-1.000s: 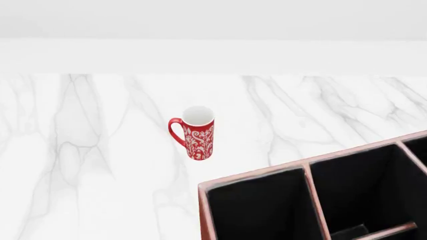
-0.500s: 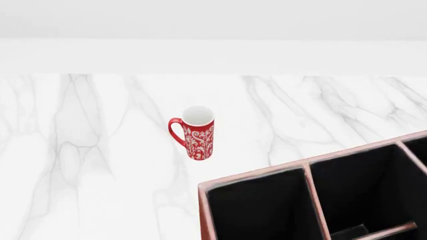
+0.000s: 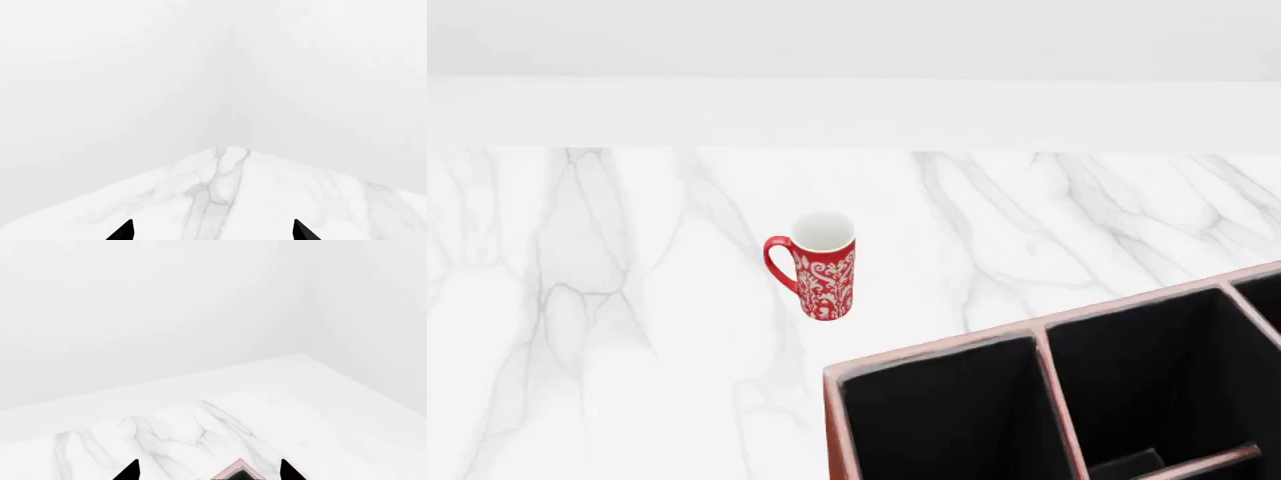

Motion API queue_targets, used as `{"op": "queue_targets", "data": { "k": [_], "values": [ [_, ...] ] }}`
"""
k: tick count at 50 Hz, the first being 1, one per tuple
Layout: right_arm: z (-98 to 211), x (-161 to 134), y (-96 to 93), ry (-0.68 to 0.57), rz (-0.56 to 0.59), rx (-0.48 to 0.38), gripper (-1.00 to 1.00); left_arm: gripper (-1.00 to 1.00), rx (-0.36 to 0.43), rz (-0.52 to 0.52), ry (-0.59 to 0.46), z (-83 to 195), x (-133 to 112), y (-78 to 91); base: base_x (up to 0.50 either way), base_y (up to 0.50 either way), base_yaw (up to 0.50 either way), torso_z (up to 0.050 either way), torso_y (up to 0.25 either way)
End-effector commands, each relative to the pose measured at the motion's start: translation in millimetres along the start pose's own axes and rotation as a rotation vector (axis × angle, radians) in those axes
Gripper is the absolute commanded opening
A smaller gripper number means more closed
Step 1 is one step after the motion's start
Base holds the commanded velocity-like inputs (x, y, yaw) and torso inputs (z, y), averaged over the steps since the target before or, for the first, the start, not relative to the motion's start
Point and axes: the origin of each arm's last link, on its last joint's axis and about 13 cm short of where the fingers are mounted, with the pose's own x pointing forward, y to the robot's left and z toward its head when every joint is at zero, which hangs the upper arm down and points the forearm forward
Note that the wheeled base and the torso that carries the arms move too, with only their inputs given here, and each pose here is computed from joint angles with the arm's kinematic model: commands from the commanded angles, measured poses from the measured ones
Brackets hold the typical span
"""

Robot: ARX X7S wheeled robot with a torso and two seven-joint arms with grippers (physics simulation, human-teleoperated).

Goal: Pick up the book and place it in the right compartment of the caddy.

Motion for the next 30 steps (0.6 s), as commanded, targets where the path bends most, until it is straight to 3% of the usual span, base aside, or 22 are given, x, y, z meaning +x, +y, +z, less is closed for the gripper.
{"op": "queue_targets", "data": {
  "k": [1,6,9,13,24,30],
  "values": [
    [36,16,47.0,-0.114,0.071,0.015,1.0,1.0,-0.002,-0.228,-0.058,45,42,-50.5,0.0,0.0,0.0,0.0,0.0],
    [31,32,92.7,-0.112,0.19,0.015,1.0,1.0,0.005,-0.396,-0.09,65,68,-97.6,0.0,0.0,0.0,0.0,0.0],
    [28,36,107.1,-0.111,0.23,0.017,1.0,1.0,0.01,-0.447,-0.102,71,77,-115.9,0.0,0.0,0.0,0.0,0.0],
    [26,39,128.1,-0.109,0.287,0.032,1.0,1.0,0.007,-0.542,-0.128,84,93,-153.1,0.0,0.0,0.0,0.0,0.0],
    [14,34,169.2,-0.115,0.399,0.034,1.0,1.0,-0.002,-0.685,-0.16,104,112,-210.2,0.0,0.0,0.0,0.0,0.0],
    [9,31,180.3,-0.113,0.433,0.035,1.0,1.0,-0.006,-0.75,-0.159,106,117,-233.7,0.0,0.0,0.0,0.0,0.0]
  ]
}}
